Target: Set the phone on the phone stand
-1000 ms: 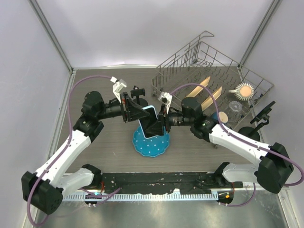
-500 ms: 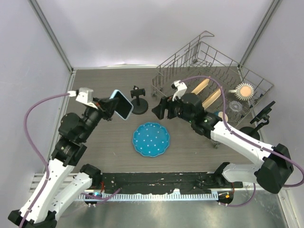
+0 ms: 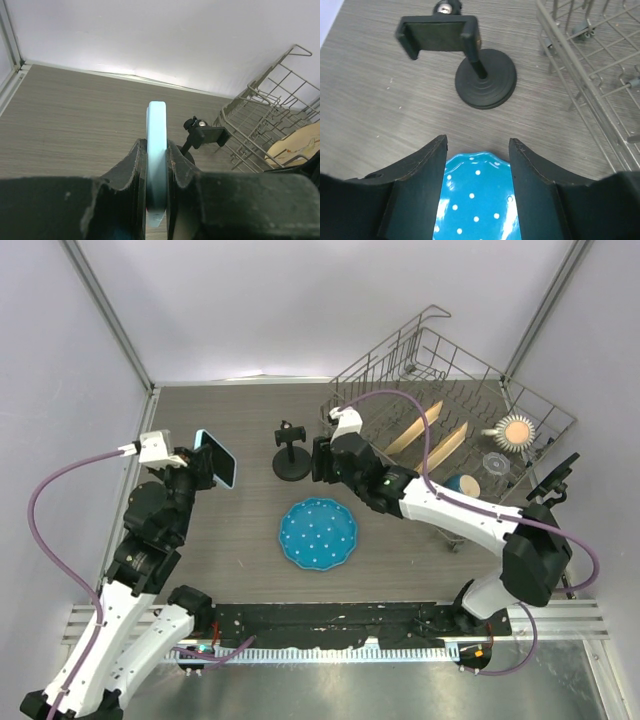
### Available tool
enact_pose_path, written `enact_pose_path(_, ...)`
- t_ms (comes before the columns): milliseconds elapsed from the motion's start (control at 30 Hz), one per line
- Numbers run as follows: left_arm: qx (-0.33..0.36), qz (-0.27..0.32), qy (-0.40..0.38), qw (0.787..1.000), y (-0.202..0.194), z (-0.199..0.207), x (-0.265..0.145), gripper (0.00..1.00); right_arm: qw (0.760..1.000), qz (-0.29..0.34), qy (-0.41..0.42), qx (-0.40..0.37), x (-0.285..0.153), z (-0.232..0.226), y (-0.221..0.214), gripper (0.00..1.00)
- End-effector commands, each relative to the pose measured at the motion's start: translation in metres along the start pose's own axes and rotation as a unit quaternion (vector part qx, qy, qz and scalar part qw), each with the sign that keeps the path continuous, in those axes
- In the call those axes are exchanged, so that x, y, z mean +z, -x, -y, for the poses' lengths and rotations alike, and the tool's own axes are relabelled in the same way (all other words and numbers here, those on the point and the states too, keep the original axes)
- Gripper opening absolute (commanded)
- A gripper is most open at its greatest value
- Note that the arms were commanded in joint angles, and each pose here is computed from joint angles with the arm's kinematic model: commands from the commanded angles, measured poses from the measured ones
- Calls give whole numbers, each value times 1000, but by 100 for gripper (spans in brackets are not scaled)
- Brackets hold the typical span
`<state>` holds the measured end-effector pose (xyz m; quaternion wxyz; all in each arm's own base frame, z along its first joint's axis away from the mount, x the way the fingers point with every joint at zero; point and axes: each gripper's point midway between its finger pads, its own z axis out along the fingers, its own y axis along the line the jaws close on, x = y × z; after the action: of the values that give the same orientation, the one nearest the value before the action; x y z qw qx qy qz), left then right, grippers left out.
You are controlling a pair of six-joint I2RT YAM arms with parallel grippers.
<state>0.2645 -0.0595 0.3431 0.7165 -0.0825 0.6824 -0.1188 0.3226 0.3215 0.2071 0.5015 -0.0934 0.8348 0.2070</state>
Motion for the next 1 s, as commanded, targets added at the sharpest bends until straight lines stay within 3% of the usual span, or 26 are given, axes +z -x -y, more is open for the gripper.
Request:
enact_pose_path(0,-36,50,-14,998,31,8,3,0,997,71,-7,35,15,-7,37,56)
enact_pose_path(267,-31,33,-41,998,26,19,6,0,996,88,-23,-21,50,-15,51,43)
enact_pose_path(700,-28,21,-59,998,21,27,9,0,993,107,-30,-39,81,-7,66,41)
enact_pose_path(967,-24,14,-61,998,17,28,11,0,993,107,-5,-53,92,-14,65,28)
